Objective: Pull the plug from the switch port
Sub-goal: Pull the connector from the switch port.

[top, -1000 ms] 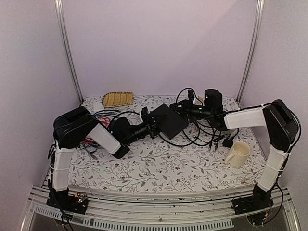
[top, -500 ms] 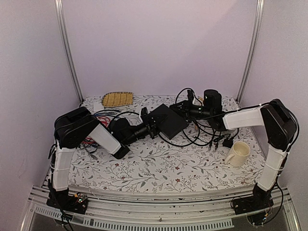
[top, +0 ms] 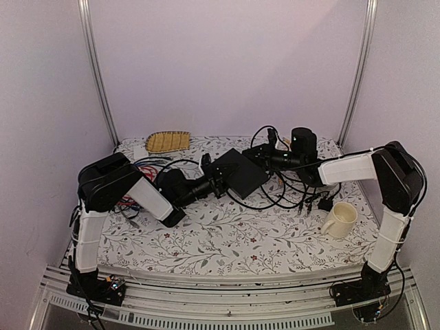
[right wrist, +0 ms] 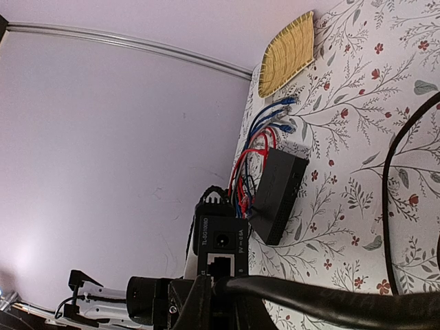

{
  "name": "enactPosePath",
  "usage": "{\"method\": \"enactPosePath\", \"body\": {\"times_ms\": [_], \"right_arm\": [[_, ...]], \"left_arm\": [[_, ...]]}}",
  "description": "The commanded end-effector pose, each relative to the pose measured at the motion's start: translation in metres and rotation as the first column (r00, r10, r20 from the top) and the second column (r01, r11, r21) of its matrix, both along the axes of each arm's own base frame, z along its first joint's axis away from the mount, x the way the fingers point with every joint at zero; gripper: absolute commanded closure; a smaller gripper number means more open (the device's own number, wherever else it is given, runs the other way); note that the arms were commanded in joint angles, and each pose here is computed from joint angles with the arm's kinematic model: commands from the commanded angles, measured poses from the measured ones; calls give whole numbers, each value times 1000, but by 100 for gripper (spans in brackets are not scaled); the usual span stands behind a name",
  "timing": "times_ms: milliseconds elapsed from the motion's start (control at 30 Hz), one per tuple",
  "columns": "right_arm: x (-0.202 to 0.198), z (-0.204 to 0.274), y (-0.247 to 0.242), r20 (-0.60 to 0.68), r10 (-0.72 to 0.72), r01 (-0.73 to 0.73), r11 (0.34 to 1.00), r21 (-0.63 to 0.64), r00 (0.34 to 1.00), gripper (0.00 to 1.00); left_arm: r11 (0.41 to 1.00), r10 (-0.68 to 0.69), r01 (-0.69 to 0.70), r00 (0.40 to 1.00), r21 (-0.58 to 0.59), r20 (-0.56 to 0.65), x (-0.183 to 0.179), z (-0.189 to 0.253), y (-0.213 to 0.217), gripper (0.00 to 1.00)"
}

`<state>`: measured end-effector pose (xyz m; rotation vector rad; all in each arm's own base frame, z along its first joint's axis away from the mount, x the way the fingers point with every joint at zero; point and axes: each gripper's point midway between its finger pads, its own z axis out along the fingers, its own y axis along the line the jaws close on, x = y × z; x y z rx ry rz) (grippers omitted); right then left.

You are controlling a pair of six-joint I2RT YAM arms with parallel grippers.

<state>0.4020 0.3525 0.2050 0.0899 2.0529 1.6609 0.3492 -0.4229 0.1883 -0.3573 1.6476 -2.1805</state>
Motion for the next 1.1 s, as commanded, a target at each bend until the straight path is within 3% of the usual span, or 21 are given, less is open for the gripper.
{"method": "enactPosePath", "body": {"times_ms": [0, 767, 1067], "right_arm": [[4, 8, 3, 47, 12, -12, 1000, 14, 999, 99], [20, 16, -19, 59, -35, 33, 999, 37, 998, 99], [25, 40, -37, 101, -80, 74, 995, 63, 992, 99]], "left_arm": [[994, -7, 18, 995, -105, 97, -6, 36, 3, 100], [982, 96, -82, 992, -170, 78, 0, 35, 23, 100], [976, 144, -128, 986, -175, 80, -1, 37, 32, 100]]}}
